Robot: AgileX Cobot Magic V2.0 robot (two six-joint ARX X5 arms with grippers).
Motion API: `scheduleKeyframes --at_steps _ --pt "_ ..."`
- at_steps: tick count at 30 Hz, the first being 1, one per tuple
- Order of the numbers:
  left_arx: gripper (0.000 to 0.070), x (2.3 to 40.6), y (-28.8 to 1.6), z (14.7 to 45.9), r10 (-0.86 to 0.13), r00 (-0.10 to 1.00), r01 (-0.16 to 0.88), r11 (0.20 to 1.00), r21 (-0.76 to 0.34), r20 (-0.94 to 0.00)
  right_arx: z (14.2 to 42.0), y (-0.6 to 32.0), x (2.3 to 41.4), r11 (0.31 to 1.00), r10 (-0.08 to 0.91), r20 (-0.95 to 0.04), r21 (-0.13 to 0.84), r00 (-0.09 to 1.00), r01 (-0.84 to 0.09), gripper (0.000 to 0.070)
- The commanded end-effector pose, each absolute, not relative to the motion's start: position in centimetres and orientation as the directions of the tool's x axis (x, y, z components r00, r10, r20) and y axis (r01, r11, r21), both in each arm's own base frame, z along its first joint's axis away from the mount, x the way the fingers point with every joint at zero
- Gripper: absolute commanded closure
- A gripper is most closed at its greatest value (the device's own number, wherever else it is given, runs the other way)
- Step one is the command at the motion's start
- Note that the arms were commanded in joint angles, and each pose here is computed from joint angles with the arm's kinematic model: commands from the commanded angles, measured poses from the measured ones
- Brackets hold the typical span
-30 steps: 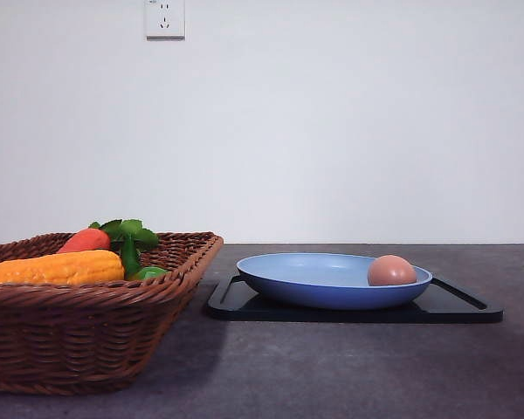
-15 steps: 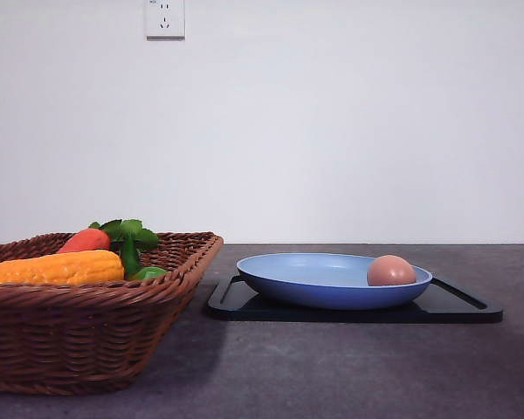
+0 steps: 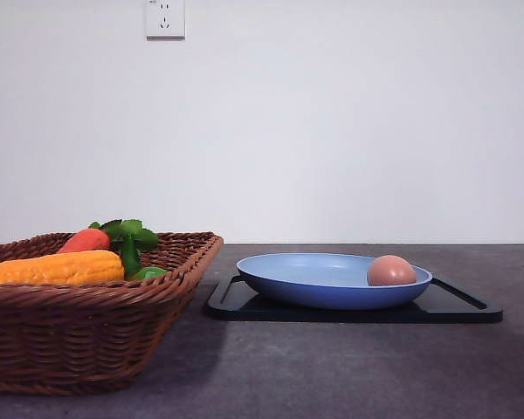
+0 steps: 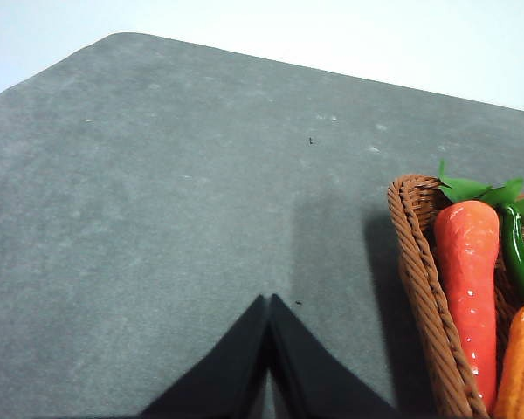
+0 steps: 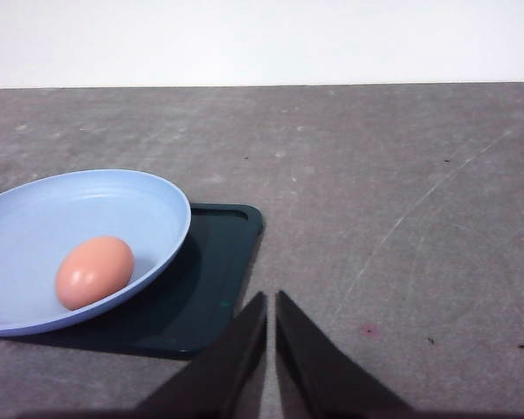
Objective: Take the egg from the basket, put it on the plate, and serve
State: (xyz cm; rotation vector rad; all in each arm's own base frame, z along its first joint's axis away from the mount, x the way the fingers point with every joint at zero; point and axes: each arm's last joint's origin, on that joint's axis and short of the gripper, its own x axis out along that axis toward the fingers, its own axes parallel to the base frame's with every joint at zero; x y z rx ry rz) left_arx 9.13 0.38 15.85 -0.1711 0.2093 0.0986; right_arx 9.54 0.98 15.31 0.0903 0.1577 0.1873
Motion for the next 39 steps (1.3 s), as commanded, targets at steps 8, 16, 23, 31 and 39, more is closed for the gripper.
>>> scheduleKeyframes --at_steps 8,16,23,31,39 --pt "0.0700 9.20 0.40 14.94 0.081 0.965 -0.122 0.981 -0.153 -0.250 15.29 0.99 9.55 0.978 0.192 -0.140 0.114 0.971 -0.177 0.0700" --pt "0.0700 9.20 0.40 14.94 0.081 0.965 -0.122 0.981 -0.153 -0.250 15.29 0.99 9.55 0.978 0.192 -0.140 0.114 0.971 -0.177 0.0700" --pt "0.0700 9.20 0.40 14.94 0.081 0.965 -0.122 0.981 -0.153 -0.250 15.29 0.99 9.55 0.978 0.192 -0.140 0.114 0.971 -0.177 0.0700" --pt "0.0700 9.20 0.40 14.94 0.081 0.965 -0.122 0.981 -0.153 -0.250 15.29 0.99 9.55 0.978 0.192 -0.140 0.114 0.971 -0.177 0.0700" --pt "0.0700 9.20 0.40 14.94 0.081 0.965 -0.122 0.981 -0.153 -0.250 15.29 0.99 9.55 0.978 0.192 -0.140 0.114 0.971 -0.177 0.0700"
